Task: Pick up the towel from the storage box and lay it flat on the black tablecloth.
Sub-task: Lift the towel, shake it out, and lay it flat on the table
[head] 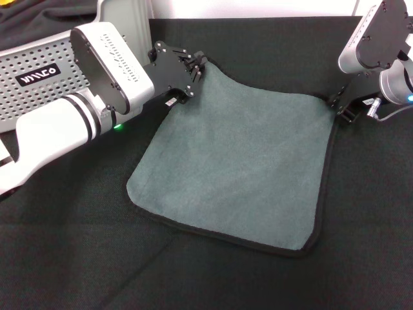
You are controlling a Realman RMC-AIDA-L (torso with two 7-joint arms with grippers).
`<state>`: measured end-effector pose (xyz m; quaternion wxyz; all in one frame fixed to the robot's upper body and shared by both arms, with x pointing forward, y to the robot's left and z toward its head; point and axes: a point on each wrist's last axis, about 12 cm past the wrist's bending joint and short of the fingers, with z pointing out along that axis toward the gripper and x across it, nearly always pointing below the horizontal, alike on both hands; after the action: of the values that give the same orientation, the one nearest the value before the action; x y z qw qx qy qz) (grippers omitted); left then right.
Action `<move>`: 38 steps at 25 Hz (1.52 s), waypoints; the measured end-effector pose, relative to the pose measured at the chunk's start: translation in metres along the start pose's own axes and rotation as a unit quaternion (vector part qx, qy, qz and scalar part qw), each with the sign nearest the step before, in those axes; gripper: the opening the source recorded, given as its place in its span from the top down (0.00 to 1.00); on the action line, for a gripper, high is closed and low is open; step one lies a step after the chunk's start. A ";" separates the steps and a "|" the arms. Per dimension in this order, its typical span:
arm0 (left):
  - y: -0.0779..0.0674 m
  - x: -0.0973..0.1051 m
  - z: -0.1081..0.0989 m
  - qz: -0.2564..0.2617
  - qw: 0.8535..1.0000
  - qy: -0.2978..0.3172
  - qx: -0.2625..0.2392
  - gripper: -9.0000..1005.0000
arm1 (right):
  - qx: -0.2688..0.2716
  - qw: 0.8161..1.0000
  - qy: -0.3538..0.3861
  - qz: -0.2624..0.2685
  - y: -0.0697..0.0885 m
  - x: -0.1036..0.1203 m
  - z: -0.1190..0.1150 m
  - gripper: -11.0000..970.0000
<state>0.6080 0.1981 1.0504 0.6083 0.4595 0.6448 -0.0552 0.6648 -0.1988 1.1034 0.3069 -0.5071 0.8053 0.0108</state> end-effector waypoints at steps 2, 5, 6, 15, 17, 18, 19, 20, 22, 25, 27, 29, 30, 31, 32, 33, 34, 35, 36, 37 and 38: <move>0.000 0.000 0.000 0.003 1.000 0.001 0.000 0.96 | 0.000 1.000 0.000 -0.001 0.000 0.000 0.000 0.99; 0.000 0.001 0.000 0.003 1.000 0.003 0.000 0.96 | 0.000 1.000 0.001 -0.003 0.001 0.000 0.000 0.99; 0.000 0.002 0.000 0.003 1.000 0.006 -0.001 0.96 | 0.000 1.000 0.001 -0.003 0.001 0.000 0.000 0.98; 0.001 0.005 0.000 0.021 0.999 0.024 -0.004 0.96 | 0.008 1.000 -0.002 -0.001 0.000 -0.002 0.001 0.95; 0.001 0.005 0.001 0.029 0.999 0.024 -0.004 0.96 | 0.010 1.000 -0.001 0.001 0.000 -0.001 0.002 0.94; 0.002 0.005 0.001 0.031 0.999 0.024 -0.004 0.96 | 0.010 1.000 -0.002 0.001 0.000 -0.002 0.002 0.94; 0.002 0.005 0.001 0.032 0.999 0.024 -0.004 0.96 | 0.012 1.000 -0.002 0.002 -0.001 -0.001 0.002 0.93; 0.002 0.005 0.001 0.032 0.999 0.024 -0.004 0.96 | 0.015 1.000 -0.003 0.003 -0.001 -0.001 0.002 0.93; 0.003 0.004 0.001 0.029 0.999 0.023 -0.009 0.96 | 0.025 1.000 -0.004 0.009 -0.002 0.003 0.003 0.92; 0.006 0.006 -0.002 0.024 0.999 0.019 -0.031 0.89 | 0.037 0.999 -0.003 0.020 -0.003 0.013 0.004 0.90; 0.007 0.008 -0.007 0.029 0.998 0.012 -0.045 0.84 | 0.042 0.999 -0.004 0.023 -0.004 0.017 0.002 0.87; 0.006 0.010 -0.014 0.029 0.998 0.002 -0.055 0.77 | 0.052 0.998 -0.012 0.032 -0.005 0.024 -0.002 0.84; 0.005 0.012 -0.017 0.025 0.998 -0.003 -0.060 0.72 | 0.057 0.998 -0.016 0.036 -0.005 0.028 -0.004 0.83; 0.005 0.012 -0.020 0.019 0.998 -0.009 -0.067 0.68 | 0.061 0.997 -0.020 0.039 -0.006 0.030 -0.007 0.81; 0.005 0.013 -0.023 0.014 0.997 -0.014 -0.072 0.63 | 0.061 0.997 -0.020 0.039 -0.006 0.030 -0.007 0.79; 0.004 0.014 -0.026 0.010 0.997 -0.020 -0.077 0.59 | 0.065 0.997 -0.024 0.039 -0.005 0.033 -0.009 0.78; 0.004 0.014 -0.027 0.009 0.997 -0.021 -0.078 0.52 | 0.069 0.996 -0.033 0.037 -0.004 0.035 -0.014 0.76; 0.004 0.015 -0.029 0.008 0.996 -0.024 -0.080 0.45 | 0.071 0.996 -0.038 0.032 -0.002 0.036 -0.018 0.73; 0.003 0.016 -0.031 0.007 0.996 -0.027 -0.082 0.38 | 0.072 0.996 -0.040 0.028 -0.001 0.036 -0.021 0.70; 0.003 0.016 -0.033 0.007 0.996 -0.030 -0.083 0.36 | 0.076 0.996 -0.045 0.023 -0.001 0.035 -0.024 0.66; 0.003 0.016 -0.034 0.006 0.996 -0.033 -0.084 0.34 | 0.079 0.995 -0.051 0.017 0.000 0.034 -0.028 0.63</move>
<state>0.5871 0.2299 1.0469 0.6664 0.4085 0.6236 -0.0120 0.6412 -0.2354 1.1087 0.3862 -0.4666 0.7954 -0.0219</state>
